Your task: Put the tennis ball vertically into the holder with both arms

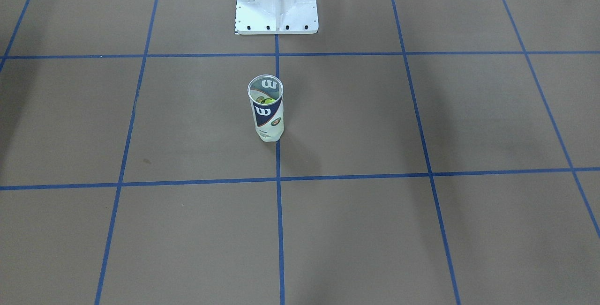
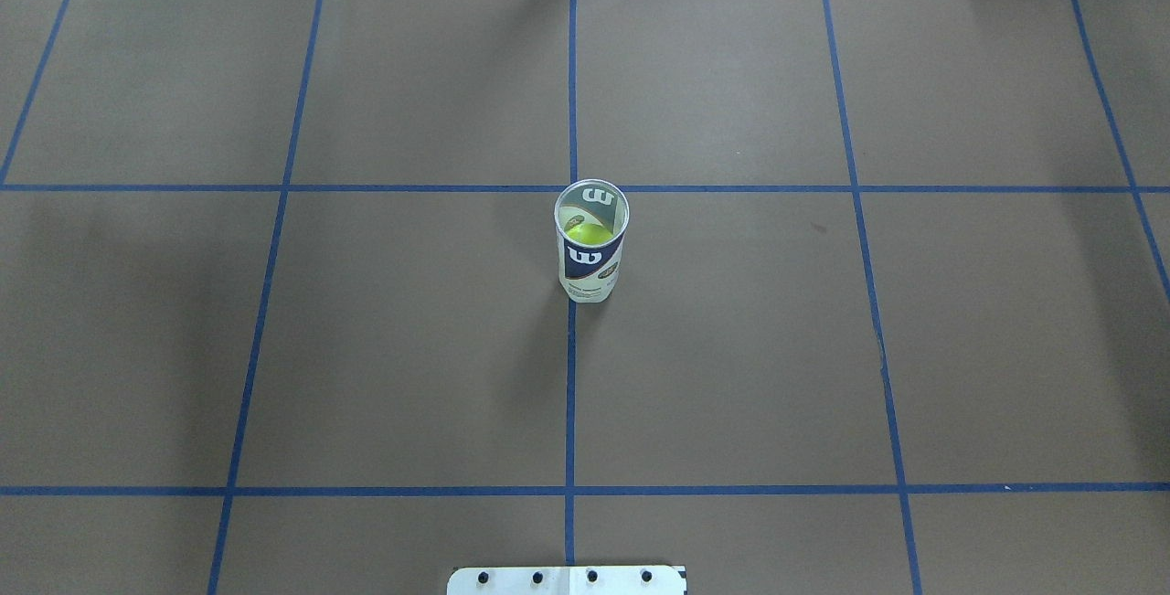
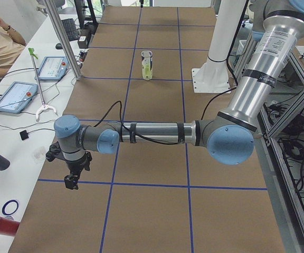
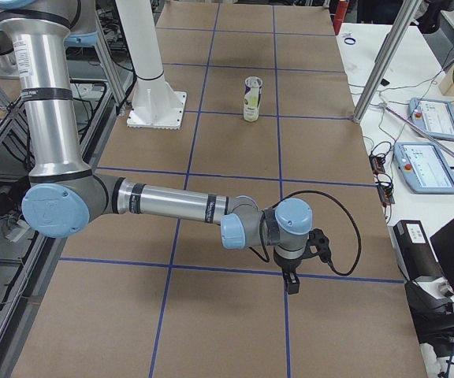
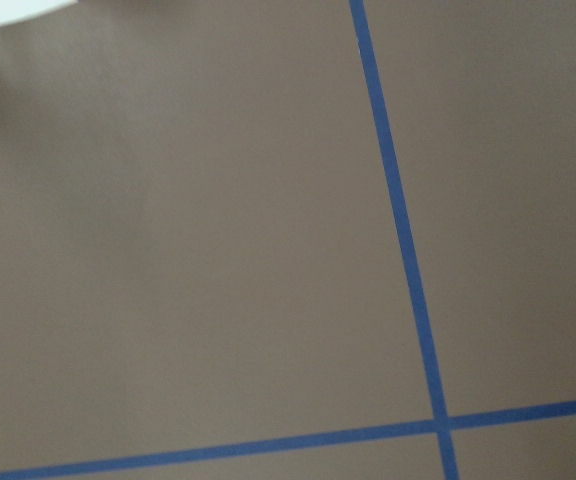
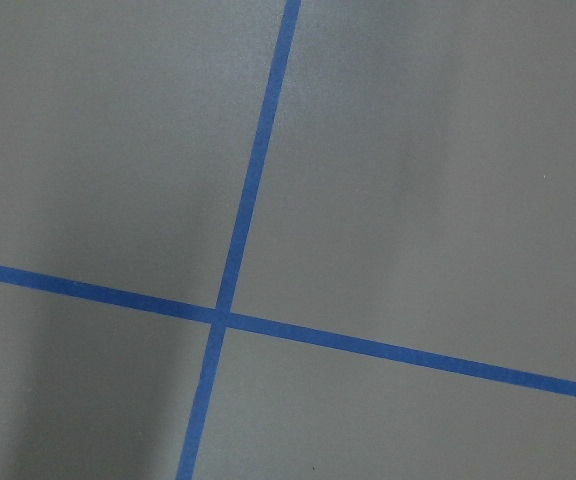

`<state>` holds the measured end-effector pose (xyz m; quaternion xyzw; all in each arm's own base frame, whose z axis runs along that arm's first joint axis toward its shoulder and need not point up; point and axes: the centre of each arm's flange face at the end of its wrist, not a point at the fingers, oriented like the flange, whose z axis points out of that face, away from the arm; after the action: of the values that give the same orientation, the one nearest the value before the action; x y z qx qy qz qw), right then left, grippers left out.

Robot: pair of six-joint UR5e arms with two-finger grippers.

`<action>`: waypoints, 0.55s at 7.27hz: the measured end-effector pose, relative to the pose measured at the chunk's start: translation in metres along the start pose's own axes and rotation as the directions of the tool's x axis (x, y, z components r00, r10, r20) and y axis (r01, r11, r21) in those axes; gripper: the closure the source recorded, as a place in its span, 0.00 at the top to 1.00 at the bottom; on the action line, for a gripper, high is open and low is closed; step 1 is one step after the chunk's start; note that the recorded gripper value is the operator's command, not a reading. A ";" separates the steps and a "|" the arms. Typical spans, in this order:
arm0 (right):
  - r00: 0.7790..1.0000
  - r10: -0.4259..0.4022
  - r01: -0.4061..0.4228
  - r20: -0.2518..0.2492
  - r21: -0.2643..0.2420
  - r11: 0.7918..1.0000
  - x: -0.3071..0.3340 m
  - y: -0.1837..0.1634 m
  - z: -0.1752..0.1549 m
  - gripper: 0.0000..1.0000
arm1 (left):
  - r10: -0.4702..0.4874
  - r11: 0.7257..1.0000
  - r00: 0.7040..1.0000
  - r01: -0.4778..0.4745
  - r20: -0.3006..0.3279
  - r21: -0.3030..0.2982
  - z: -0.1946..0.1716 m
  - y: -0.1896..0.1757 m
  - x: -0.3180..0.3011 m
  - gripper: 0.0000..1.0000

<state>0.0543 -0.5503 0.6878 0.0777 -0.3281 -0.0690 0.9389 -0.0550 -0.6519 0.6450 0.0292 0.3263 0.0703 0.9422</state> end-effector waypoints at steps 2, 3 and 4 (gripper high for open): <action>0.999 0.051 -0.050 0.018 -0.044 0.998 -0.002 0.001 0.000 1.00 | -0.051 0.998 0.998 0.050 -0.028 -0.044 0.017 0.032 -0.009 1.00; 0.996 0.075 -0.072 0.043 -0.067 0.995 -0.006 0.004 -0.003 1.00 | -0.048 0.998 0.998 0.047 -0.031 -0.034 0.014 0.041 -0.008 1.00; 0.994 0.090 -0.085 0.062 -0.078 0.993 -0.012 0.006 -0.009 1.00 | -0.034 0.999 0.999 0.034 -0.031 -0.012 0.006 0.052 -0.002 1.00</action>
<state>0.0515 -0.5416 0.6745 0.0255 -0.3589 -0.0428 0.9321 -0.0588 -0.6011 0.6564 0.0173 0.3411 0.0565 0.9382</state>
